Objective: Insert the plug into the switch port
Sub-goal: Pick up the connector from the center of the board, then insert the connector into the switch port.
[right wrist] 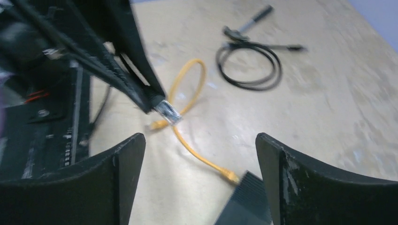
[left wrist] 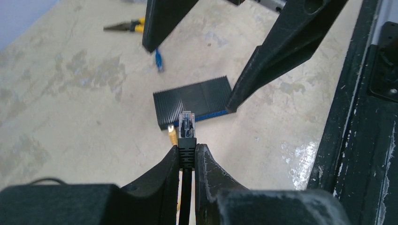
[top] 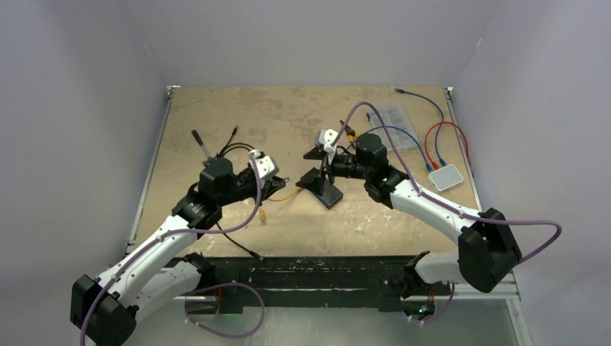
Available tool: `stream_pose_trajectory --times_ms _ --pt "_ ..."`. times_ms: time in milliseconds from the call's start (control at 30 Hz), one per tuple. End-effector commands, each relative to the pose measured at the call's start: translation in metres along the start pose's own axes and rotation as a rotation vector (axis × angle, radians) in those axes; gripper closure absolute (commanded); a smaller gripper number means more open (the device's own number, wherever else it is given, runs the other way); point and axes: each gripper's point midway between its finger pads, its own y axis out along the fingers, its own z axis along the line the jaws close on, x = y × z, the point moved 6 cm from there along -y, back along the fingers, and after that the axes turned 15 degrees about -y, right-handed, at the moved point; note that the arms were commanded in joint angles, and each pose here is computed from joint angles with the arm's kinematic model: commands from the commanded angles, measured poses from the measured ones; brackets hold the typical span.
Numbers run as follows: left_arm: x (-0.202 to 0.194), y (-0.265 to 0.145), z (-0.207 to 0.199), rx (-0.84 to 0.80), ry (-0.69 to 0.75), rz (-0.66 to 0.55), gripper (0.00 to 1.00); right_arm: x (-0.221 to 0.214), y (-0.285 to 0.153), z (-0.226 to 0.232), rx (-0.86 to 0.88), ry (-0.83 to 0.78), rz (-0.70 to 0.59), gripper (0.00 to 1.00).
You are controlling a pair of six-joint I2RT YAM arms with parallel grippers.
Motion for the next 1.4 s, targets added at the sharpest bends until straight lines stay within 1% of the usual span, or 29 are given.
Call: stream_pose_trajectory --times_ms 0,67,167,333,433,533,667,833,1067,1233,1367 --pt "0.0 0.0 0.012 0.146 -0.143 0.068 1.0 -0.028 -0.007 -0.02 -0.253 0.189 0.187 0.05" --pt "-0.006 0.0 0.014 0.175 -0.183 0.095 1.0 -0.045 -0.011 -0.017 -0.293 0.239 0.268 0.03" --pt "-0.01 0.0 0.014 0.219 -0.256 0.096 1.0 -0.069 -0.021 -0.017 -0.402 0.313 0.391 0.01" --pt "-0.015 -0.001 0.013 0.255 -0.354 0.085 1.0 -0.107 -0.035 -0.002 -0.472 0.422 0.567 0.02" --pt "-0.017 -0.002 0.011 0.266 -0.393 0.06 1.0 -0.127 -0.039 0.002 -0.496 0.45 0.672 0.02" --pt "-0.015 -0.005 0.01 0.287 -0.404 0.03 1.0 -0.129 -0.036 0.006 -0.464 0.455 0.686 0.02" --pt "-0.019 -0.003 0.009 0.286 -0.422 0.021 1.0 -0.131 -0.032 0.011 -0.459 0.461 0.7 0.02" --pt "-0.025 0.006 0.007 0.274 -0.443 0.03 1.0 -0.143 -0.029 0.014 -0.482 0.481 0.759 0.02" --pt "-0.031 0.013 0.004 0.28 -0.432 0.036 1.0 -0.157 -0.026 0.016 -0.525 0.485 0.836 0.01" --pt "-0.038 0.018 0.002 0.279 -0.422 0.067 1.0 -0.156 -0.019 0.022 -0.502 0.473 0.845 0.02" --pt "-0.046 0.023 -0.001 0.283 -0.409 0.087 1.0 -0.156 -0.008 0.039 -0.453 0.461 0.862 0.03"
